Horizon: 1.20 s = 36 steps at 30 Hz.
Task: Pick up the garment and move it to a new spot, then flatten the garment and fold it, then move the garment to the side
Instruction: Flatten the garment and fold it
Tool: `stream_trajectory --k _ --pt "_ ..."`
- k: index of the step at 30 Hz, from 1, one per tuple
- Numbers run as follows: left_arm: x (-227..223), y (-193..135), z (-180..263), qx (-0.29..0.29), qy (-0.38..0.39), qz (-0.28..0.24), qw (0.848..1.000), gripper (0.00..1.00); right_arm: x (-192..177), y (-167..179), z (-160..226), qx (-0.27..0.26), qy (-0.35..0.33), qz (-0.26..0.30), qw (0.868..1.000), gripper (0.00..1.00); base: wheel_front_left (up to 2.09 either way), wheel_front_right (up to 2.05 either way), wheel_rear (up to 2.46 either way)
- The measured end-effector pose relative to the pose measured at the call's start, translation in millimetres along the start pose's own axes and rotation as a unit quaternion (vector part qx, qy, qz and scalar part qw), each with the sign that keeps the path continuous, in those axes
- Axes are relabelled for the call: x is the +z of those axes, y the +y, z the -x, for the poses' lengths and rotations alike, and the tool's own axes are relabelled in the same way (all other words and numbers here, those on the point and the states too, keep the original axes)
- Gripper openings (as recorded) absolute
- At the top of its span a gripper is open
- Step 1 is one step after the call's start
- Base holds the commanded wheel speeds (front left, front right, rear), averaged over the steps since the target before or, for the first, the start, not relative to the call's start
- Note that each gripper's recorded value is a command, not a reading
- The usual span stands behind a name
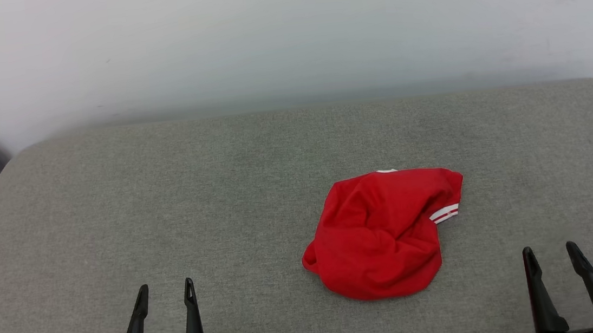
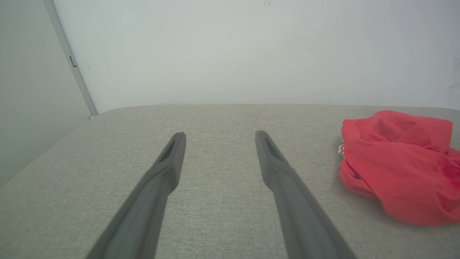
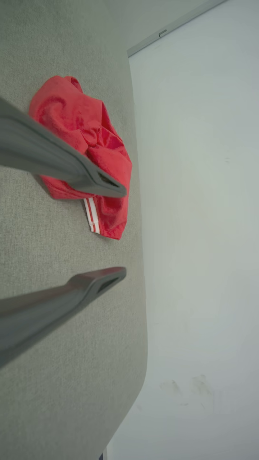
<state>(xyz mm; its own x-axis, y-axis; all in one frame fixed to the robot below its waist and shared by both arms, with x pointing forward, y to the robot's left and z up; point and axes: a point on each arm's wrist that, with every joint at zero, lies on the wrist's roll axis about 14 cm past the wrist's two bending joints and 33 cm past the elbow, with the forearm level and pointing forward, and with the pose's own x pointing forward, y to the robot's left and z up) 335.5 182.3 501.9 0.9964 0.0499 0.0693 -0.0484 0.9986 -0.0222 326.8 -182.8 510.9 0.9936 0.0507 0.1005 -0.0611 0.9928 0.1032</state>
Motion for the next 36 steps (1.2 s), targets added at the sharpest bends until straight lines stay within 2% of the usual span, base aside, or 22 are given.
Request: stream_trajectory --k 5,10,14,17,21,25,28,36 --pt "-1.0 1.6 0.3 0.003 0.002 0.000 1.000 1.00 17.7 -4.5 -9.3 -0.004 -0.029 0.011 1.000 1.00 0.00 0.00 0.00" --pt "-4.3 1.8 -0.6 0.004 0.007 0.002 1.000 1.00 62.6 3.5 -36.5 0.011 -0.102 0.038 0.994 1.00 0.00 0.00 0.00" --pt "-6.7 1.2 -4.4 0.004 0.011 0.005 1.000 1.00 97.3 24.1 -63.1 0.041 -0.158 0.073 0.984 1.00 0.00 0.00 0.00" --pt "-8.4 1.5 -8.1 0.005 0.013 0.005 1.000 1.00 107.7 40.5 -83.2 0.090 -0.173 0.104 0.975 1.00 0.00 0.00 0.00" --pt "-10.4 2.3 -12.5 0.007 0.016 0.004 1.000 1.00 88.2 51.3 -106.4 0.158 -0.129 0.153 0.967 1.00 0.00 0.00 0.00" --pt "-15.6 3.7 -15.0 0.011 0.024 0.006 1.000 1.00 56.0 65.0 -125.2 0.224 -0.015 0.198 0.954 1.00 0.00 0.00 0.00" --pt "-18.9 2.8 -19.1 0.011 0.028 0.007 1.000 1.00 17.7 71.5 -121.5 0.271 0.106 0.219 0.931 1.00 0.00 0.00 0.00" --pt "-26.9 1.0 -36.7 0.010 0.036 0.010 0.999 1.00 -47.9 62.9 -95.7 0.336 0.352 0.268 0.831 1.00 0.00 0.00 0.00"
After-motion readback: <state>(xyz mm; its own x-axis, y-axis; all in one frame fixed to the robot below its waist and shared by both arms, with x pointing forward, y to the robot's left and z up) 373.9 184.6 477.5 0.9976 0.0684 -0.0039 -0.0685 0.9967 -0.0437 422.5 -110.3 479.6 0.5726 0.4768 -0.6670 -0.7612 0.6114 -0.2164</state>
